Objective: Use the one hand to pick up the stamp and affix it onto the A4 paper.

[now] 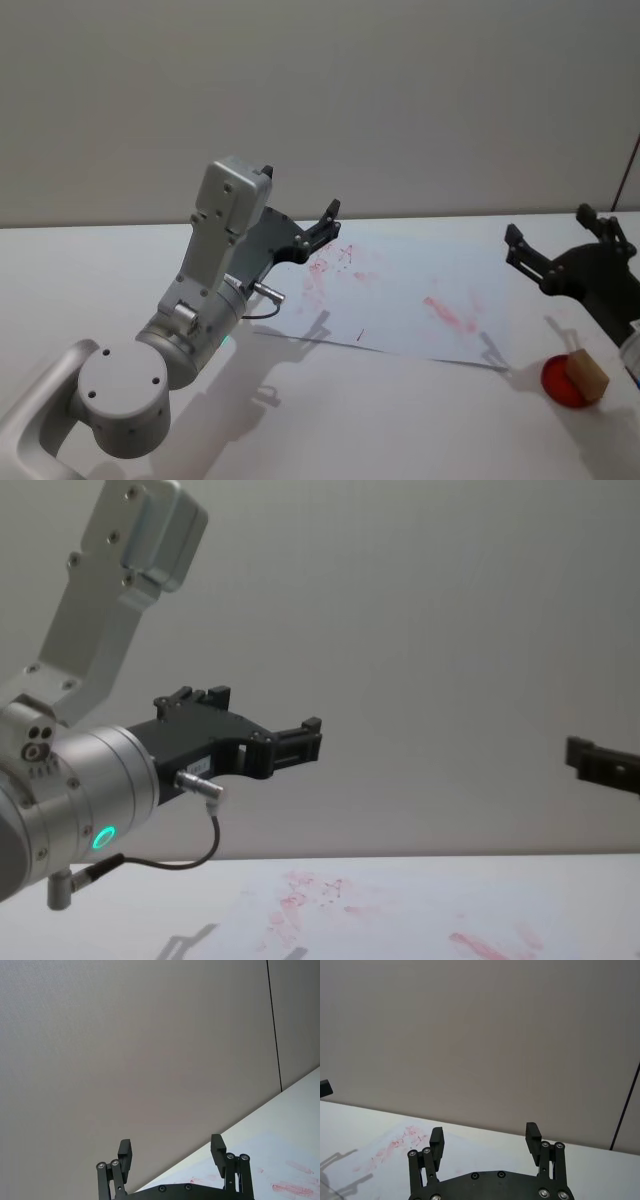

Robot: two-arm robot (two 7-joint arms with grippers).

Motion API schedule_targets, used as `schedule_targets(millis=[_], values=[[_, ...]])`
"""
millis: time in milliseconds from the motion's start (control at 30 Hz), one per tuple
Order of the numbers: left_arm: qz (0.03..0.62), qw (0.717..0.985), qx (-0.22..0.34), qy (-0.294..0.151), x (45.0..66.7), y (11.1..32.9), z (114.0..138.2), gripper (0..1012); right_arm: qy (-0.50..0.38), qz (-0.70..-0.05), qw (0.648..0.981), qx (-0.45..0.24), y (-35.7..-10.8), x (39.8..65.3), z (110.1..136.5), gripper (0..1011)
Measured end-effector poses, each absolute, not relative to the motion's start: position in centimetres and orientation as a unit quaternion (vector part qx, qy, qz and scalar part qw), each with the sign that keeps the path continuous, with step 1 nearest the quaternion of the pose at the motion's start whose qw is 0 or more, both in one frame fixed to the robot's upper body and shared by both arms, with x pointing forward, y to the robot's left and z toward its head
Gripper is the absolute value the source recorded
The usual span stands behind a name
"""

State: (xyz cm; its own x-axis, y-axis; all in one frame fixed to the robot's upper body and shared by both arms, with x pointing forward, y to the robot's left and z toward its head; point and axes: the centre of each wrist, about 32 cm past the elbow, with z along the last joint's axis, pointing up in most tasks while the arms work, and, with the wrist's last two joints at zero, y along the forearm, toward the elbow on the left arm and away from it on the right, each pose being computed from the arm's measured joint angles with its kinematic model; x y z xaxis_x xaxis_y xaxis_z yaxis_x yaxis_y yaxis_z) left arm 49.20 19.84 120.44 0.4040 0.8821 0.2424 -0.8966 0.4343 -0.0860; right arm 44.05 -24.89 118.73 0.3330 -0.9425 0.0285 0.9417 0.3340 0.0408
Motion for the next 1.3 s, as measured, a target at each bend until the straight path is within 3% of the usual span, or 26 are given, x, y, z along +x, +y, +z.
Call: schedule_targets(millis=[733,1300], values=[[0.531,0.837,0.029,-0.126,49.2,19.8,120.4,1001,0.058,-0.590,0.801,-0.088,-29.7,39.2,116.8,1001],[0.531,0.837,0.029,-0.126,49.2,19.8,120.4,1001,0.069,-0.579,0.797,-0.157,-30.6,37.4,116.2,1001]])
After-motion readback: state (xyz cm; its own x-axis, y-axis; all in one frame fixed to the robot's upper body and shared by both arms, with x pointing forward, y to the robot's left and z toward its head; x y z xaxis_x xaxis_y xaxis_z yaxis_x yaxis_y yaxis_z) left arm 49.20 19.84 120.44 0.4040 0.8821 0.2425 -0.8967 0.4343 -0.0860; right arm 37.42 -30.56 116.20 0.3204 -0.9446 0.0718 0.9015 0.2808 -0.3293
